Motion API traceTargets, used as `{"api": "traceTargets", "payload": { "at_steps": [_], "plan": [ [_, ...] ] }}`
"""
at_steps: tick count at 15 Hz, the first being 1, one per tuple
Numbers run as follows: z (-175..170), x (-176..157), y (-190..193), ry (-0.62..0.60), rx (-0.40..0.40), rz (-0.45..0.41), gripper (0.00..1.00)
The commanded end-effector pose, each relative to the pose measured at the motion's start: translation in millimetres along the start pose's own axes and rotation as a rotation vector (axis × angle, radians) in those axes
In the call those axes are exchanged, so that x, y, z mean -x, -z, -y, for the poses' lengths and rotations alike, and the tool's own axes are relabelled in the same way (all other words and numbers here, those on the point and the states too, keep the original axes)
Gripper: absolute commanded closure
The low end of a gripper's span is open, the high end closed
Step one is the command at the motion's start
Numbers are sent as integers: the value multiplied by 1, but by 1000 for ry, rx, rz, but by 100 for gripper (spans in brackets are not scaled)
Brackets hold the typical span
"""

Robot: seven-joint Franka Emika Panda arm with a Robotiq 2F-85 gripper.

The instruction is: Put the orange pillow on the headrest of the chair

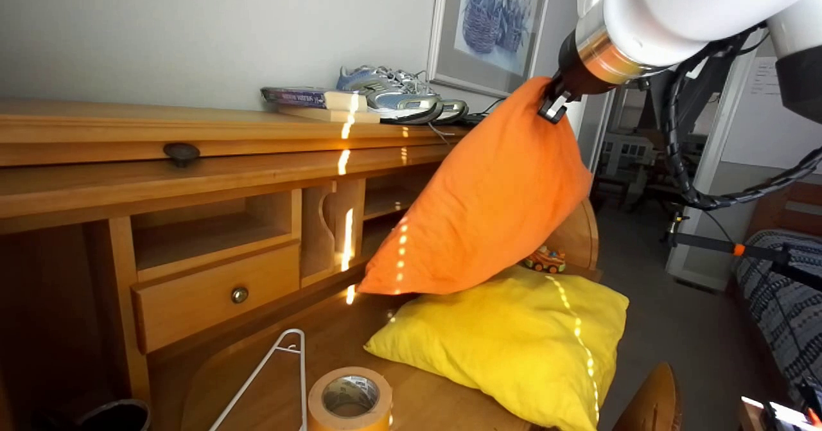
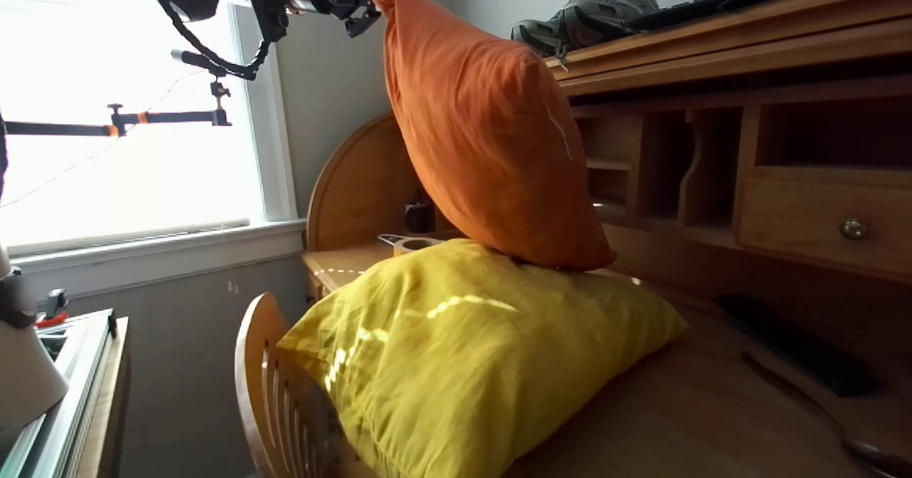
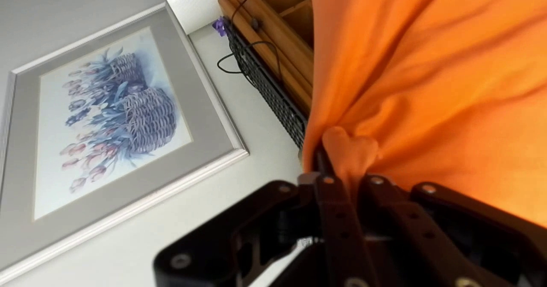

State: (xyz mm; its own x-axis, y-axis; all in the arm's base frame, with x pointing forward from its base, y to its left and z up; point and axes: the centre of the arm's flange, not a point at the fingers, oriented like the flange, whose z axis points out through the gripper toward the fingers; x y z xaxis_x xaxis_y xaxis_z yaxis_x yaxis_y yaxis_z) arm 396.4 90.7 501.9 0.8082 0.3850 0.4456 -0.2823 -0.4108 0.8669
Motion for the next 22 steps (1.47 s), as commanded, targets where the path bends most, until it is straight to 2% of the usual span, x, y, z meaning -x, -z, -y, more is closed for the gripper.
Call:
{"api": "traceTargets", "payload": {
  "at_steps": [1, 7, 12, 16, 18, 22],
  "plan": [
    [-13, 0, 32, -27, 56, -94, 98],
    [-27, 2, 84, -74, 11, -209, 98],
    [-45, 14, 112, -138, -47, -164, 98],
    [-53, 28, 134, -168, -160, -104, 98],
    [-56, 31, 143, -174, -218, -105, 98],
    [-60, 29, 159, -191, -269, -164, 98]
  ]
}}
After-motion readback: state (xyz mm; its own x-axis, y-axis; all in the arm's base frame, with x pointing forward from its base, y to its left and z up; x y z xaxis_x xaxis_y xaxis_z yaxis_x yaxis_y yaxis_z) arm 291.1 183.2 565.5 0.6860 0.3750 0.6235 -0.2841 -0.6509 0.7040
